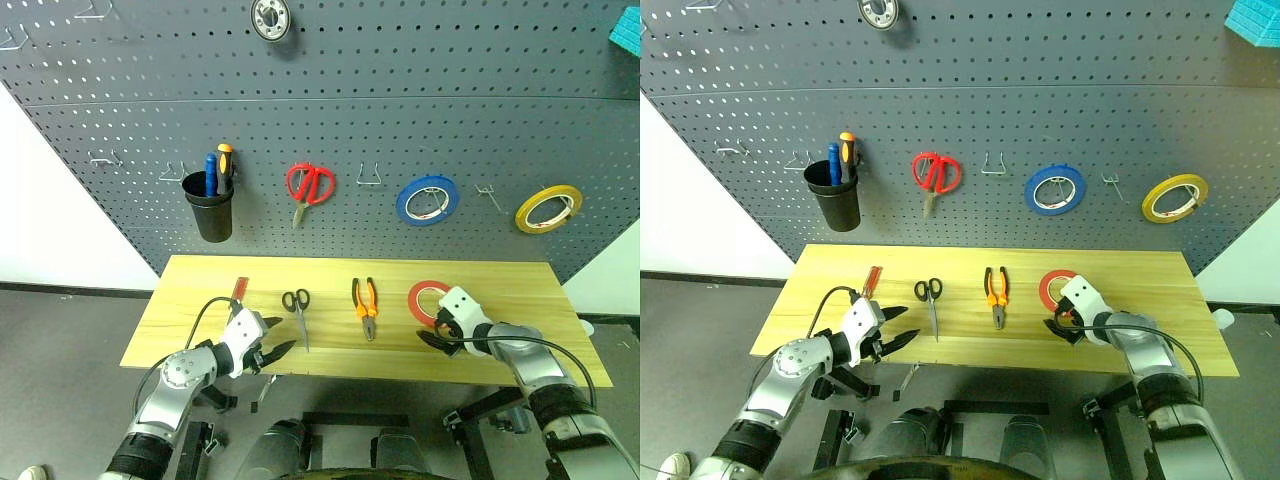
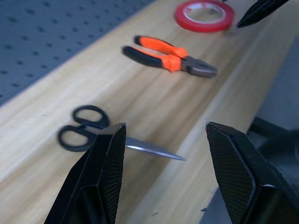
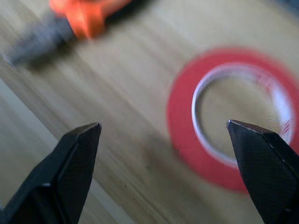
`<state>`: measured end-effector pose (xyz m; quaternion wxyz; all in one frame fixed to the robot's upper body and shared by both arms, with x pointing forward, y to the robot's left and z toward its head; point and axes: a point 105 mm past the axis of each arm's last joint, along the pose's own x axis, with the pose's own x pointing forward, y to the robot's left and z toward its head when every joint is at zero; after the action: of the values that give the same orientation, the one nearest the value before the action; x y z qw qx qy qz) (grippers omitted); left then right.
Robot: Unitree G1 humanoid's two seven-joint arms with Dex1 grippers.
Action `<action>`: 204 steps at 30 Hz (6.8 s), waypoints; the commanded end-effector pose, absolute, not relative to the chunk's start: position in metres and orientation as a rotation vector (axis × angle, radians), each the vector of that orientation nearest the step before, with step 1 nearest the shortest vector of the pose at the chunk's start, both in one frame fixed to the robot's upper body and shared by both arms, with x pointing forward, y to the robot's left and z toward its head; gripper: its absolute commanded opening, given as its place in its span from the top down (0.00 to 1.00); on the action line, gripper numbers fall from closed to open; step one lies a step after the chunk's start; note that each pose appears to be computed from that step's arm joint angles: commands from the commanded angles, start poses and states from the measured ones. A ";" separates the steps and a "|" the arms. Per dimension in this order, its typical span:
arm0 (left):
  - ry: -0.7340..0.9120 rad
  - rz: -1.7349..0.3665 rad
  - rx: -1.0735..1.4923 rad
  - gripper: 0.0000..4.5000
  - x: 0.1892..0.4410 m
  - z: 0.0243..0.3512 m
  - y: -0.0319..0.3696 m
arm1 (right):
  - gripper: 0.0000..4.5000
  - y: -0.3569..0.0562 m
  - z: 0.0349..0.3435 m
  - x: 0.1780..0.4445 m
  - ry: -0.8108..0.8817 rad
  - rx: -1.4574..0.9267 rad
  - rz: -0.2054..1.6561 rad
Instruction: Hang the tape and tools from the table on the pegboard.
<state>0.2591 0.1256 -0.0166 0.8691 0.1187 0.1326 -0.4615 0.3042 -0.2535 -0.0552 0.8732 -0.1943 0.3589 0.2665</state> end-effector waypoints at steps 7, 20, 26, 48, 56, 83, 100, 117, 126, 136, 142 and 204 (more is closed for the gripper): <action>0.280 -1.116 0.245 0.37 0.261 -0.017 0.110 | 0.00 -0.240 -0.042 0.341 0.749 -0.511 0.638; 0.267 -1.153 0.222 0.37 0.247 -0.019 0.101 | 0.00 -0.226 -0.042 0.348 0.854 -0.516 0.697; 0.275 -1.150 0.197 0.37 0.235 -0.019 0.098 | 0.00 -0.225 -0.044 0.346 0.912 -0.514 0.706; 0.245 -1.088 0.208 0.36 0.243 -0.010 0.101 | 0.85 -0.233 -0.042 0.351 0.911 -0.531 0.625; -0.014 -0.942 0.202 0.36 0.273 0.028 0.088 | 0.85 -0.269 -0.011 0.353 0.573 -0.834 0.493; -0.458 -1.009 -0.184 0.36 0.294 0.093 0.029 | 0.85 -0.283 0.124 0.366 -0.093 -1.488 0.145; -0.422 -0.946 -0.187 0.36 0.293 0.088 0.046 | 0.21 -0.258 0.097 0.387 -0.039 -1.372 0.387; 0.263 -0.660 0.226 0.36 0.315 -0.018 0.125 | 0.11 -0.119 0.001 0.335 0.357 -0.598 0.746; 0.311 -0.646 0.265 0.36 0.300 -0.020 0.167 | 0.00 -0.077 -0.022 0.348 0.672 -0.284 0.593; 0.305 -0.742 0.205 0.36 0.268 -0.015 0.169 | 0.00 -0.065 -0.023 0.369 0.765 -0.216 0.410; 0.319 -0.760 0.178 0.36 0.257 -0.015 0.167 | 0.00 -0.059 -0.014 0.373 0.695 -0.237 0.438; 0.284 -0.814 0.117 0.36 0.263 -0.006 0.150 | 0.00 -0.064 -0.004 0.370 0.850 0.079 0.230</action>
<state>0.2607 0.1479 -0.0135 0.9044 0.0533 0.1513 -0.3953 0.3635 -0.0763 -0.0136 0.8986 0.0243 0.4267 0.0991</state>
